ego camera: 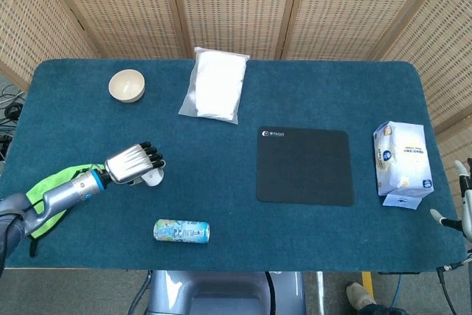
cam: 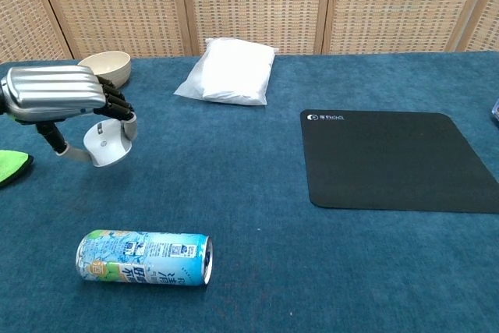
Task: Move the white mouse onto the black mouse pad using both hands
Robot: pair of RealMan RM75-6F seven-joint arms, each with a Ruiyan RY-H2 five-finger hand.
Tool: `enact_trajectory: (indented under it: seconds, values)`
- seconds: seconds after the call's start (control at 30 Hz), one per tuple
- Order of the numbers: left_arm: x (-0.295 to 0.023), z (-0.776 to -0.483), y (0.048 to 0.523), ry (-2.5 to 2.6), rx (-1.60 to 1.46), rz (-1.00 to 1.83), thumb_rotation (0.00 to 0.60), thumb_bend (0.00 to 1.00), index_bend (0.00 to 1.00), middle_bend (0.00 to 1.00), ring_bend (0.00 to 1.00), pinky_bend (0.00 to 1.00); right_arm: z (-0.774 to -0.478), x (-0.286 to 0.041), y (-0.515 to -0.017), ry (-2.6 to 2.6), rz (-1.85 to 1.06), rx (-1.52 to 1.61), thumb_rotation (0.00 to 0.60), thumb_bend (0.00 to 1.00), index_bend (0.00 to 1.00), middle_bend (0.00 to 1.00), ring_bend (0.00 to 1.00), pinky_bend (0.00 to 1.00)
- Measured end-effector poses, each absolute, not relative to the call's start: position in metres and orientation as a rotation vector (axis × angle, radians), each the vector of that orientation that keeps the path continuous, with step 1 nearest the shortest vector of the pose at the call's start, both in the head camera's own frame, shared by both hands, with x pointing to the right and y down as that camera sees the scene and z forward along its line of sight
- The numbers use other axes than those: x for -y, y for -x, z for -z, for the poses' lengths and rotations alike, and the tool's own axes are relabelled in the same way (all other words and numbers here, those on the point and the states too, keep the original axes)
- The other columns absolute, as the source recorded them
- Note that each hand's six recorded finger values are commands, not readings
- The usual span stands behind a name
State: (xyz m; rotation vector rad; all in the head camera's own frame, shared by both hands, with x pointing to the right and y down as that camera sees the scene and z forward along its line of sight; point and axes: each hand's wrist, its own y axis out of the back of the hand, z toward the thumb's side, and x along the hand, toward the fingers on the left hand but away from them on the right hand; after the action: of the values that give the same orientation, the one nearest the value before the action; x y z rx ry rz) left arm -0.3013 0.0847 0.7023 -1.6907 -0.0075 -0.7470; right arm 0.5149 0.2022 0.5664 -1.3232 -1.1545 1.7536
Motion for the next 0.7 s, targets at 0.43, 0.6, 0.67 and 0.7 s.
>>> enact_trajectory:
  seconds: [0.43, 0.6, 0.67, 0.7]
  values:
    - [-0.077, -0.702, 0.177, 1.463, 0.299, 0.336, 0.6, 0.18, 0.64, 0.45, 0.36, 0.35, -0.573, -0.198, -0.532, 1.308, -1.799, 1.186, 0.6, 0.03, 0.0, 0.0, 0.0, 0.0]
    - [-0.084, -0.711, 0.152, 1.458, 0.359, 0.308, 0.6, 0.14, 0.64, 0.45, 0.36, 0.35, -0.572, -0.199, -0.537, 1.294, -1.806, 1.192, 0.6, 0.03, 0.0, 0.0, 0.0, 0.0]
    - [-0.087, -0.713, 0.145, 1.45, 0.377, 0.295, 0.6, 0.09, 0.6, 0.45, 0.36, 0.35, -0.572, -0.2, -0.54, 1.286, -1.809, 1.195, 0.6, 0.03, 0.0, 0.0, 0.0, 0.0]
    - [-0.087, -0.714, 0.143, 1.443, 0.386, 0.292, 0.6, 0.08, 0.58, 0.45, 0.36, 0.35, -0.571, -0.201, -0.541, 1.281, -1.81, 1.199, 0.6, 0.03, 0.0, 0.0, 0.0, 0.0]
